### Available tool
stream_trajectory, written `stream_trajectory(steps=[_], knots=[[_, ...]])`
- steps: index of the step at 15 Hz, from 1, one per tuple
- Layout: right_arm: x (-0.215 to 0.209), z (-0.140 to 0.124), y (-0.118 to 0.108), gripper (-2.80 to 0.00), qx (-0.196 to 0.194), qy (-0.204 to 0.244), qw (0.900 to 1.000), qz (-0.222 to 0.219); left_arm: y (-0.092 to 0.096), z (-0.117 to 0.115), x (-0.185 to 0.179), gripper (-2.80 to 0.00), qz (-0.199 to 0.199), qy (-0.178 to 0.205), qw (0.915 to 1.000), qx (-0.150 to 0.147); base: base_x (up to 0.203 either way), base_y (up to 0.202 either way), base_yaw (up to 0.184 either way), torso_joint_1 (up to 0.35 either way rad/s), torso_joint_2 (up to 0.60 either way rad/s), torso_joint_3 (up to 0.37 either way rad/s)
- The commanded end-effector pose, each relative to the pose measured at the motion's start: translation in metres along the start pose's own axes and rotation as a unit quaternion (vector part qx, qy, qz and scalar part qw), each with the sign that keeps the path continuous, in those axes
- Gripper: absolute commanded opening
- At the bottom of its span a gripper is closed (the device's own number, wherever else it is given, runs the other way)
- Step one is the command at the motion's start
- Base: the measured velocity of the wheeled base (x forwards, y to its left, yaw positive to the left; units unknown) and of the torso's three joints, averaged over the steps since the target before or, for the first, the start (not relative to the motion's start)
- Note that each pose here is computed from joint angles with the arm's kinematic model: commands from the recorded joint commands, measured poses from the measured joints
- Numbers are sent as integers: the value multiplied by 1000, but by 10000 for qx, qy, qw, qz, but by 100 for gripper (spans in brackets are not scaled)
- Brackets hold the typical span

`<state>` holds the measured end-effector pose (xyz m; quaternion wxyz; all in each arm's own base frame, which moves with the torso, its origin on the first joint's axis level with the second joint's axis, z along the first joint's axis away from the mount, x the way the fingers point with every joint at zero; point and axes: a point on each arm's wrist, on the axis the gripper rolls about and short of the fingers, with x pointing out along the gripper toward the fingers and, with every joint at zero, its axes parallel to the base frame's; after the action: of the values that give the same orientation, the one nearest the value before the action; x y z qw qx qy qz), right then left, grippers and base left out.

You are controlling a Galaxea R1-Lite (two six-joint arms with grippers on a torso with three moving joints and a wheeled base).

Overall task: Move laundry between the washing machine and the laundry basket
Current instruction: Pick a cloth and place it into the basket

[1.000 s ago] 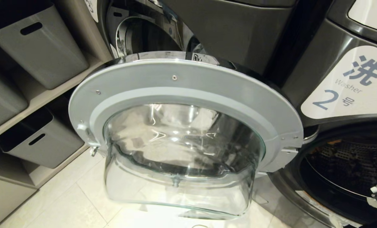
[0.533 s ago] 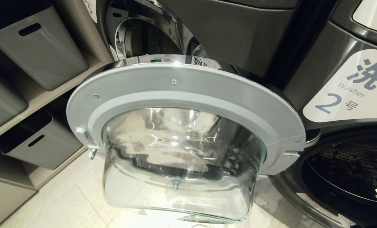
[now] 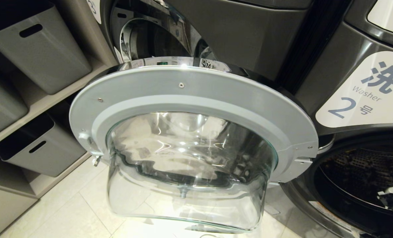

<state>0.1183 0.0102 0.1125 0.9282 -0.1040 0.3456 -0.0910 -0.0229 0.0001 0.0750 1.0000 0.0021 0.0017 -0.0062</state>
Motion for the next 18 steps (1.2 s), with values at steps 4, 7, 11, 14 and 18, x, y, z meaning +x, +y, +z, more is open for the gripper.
stream_trajectory(steps=[4,7,11,14,18], knots=[[66,30,11,0,1433,920,9829,-706,0,0,0,-280,0,6,10000,2,0,0,0,0,0,0],[97,43,-9,0,2176,702,9662,-1195,0,0,0,-280,0,6,10000,2,0,0,0,0,0,0],[121,46,-29,0,2593,316,9525,-1567,0,0,0,-280,0,6,10000,2,0,0,0,0,0,0],[132,40,-31,0,2532,292,9527,-1652,0,0,0,-280,0,6,10000,2,0,0,0,0,0,0],[134,36,-30,0,2200,292,9611,-1641,0,0,0,-280,0,6,10000,2,0,0,0,0,0,0]])
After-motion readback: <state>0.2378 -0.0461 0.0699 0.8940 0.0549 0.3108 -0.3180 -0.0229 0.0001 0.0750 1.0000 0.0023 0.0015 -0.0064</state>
